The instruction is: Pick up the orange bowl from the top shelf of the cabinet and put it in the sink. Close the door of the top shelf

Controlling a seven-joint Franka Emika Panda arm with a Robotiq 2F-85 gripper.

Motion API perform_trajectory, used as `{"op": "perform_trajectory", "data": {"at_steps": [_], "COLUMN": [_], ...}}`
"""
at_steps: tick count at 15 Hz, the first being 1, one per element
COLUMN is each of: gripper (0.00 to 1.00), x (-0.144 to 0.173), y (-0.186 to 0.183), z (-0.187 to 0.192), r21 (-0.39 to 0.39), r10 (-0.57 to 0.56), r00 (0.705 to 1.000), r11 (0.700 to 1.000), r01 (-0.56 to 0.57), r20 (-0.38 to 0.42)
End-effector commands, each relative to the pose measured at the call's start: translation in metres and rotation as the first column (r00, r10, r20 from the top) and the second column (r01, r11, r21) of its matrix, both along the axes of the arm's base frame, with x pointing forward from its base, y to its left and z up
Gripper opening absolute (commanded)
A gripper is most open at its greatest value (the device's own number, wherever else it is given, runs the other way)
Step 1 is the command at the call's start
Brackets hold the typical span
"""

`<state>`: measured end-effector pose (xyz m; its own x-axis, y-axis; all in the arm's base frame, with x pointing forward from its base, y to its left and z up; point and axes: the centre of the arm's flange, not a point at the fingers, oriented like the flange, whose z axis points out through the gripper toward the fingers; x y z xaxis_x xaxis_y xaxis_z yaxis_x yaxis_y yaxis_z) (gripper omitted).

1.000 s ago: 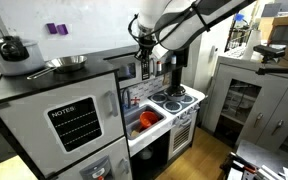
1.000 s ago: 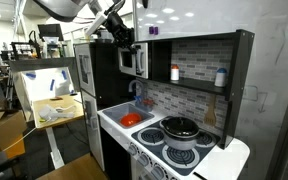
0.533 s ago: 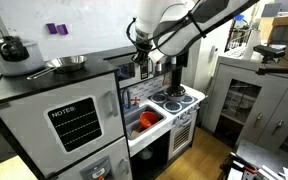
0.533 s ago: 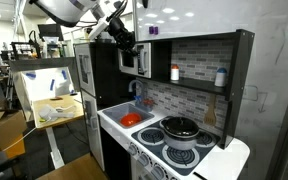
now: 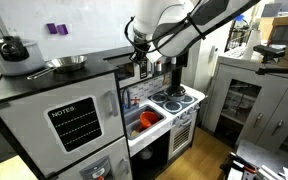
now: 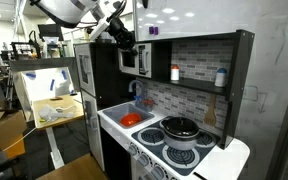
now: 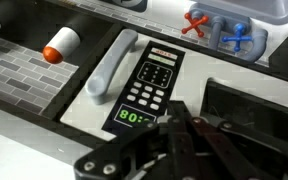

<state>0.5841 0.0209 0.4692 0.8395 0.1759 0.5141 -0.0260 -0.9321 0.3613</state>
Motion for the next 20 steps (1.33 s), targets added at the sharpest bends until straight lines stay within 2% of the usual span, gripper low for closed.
{"op": "perform_trajectory", "data": {"at_steps": [1,5,8,12,20], "gripper": [0.00,0.00,0.00,0.00,0.00], "x": [0.011,0.007,-0.002,-0.020,-0.078], "y": [0.001,0.007,0.013,0.039,0.072], "z": [-0.004,-0.001,0.004,0.011,0.029], "r21": [-0.017,-0.010,0.044,0.119,0.108], "r10": [0.006,0.001,0.002,0.006,-0.032], "r00": [0.999,0.999,0.999,0.992,0.962], "r11": [1.000,1.000,0.999,0.993,0.992], "r01": [-0.005,0.000,0.000,0.010,0.064], "r20": [0.034,0.032,-0.046,-0.128,-0.273]}}
